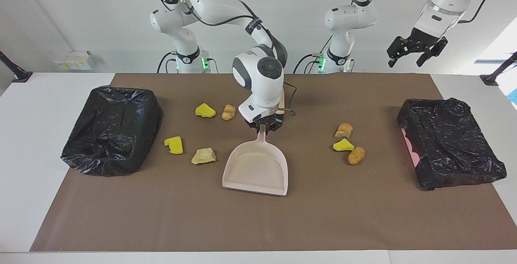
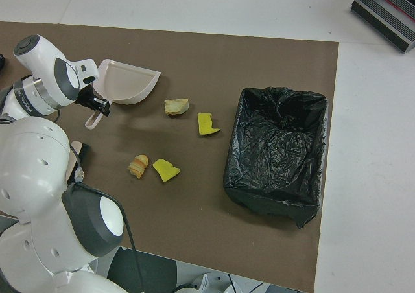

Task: Sweep and dump trash in bin
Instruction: 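Lift the dustpan with the right gripper while the left gripper reaches the brush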

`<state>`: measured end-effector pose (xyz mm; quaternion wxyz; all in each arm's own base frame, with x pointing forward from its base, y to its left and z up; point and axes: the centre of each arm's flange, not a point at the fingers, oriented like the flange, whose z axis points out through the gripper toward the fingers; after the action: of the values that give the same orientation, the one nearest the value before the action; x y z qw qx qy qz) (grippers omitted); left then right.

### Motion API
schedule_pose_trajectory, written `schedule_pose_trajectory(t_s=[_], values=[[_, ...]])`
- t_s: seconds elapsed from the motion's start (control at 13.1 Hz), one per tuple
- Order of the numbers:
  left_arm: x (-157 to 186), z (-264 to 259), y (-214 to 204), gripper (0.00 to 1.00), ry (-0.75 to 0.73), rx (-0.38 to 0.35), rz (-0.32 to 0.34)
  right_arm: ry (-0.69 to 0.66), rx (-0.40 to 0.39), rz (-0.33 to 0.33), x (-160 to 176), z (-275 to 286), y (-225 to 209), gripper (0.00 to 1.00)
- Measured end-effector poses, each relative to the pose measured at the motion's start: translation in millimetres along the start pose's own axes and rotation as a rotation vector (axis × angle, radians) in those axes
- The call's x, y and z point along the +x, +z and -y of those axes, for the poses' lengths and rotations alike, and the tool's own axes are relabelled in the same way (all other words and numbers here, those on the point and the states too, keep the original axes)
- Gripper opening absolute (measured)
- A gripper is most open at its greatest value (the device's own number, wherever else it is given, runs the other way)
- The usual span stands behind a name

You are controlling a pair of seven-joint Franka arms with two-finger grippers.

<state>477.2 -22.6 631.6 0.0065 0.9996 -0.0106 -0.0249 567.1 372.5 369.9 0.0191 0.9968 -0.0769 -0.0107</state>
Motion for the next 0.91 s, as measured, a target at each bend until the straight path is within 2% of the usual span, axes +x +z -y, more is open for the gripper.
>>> schedule_pose_trajectory(t_s=[0.23, 0.53, 0.69, 0.91], values=[[-1.7, -29.6, 33.6, 1.0, 0.054, -0.01, 0.058, -0.053, -0.001, 0.001, 15.8, -26.2, -19.9, 0.31], [-15.1, -88.3, 74.8, 1.0, 0.067, 0.009, 0.101, -0.178, -0.01, 0.019, 33.9, -72.8, -51.2, 0.31], [-29.8, -120.4, 83.5, 1.0, 0.081, 0.023, 0.102, -0.26, -0.014, 0.031, 38.3, -89.0, -60.3, 0.31], [-44.9, -160.6, 107.8, 1.0, 0.078, 0.03, 0.068, -0.388, -0.014, 0.04, 43.4, -100.3, -60.7, 0.31]])
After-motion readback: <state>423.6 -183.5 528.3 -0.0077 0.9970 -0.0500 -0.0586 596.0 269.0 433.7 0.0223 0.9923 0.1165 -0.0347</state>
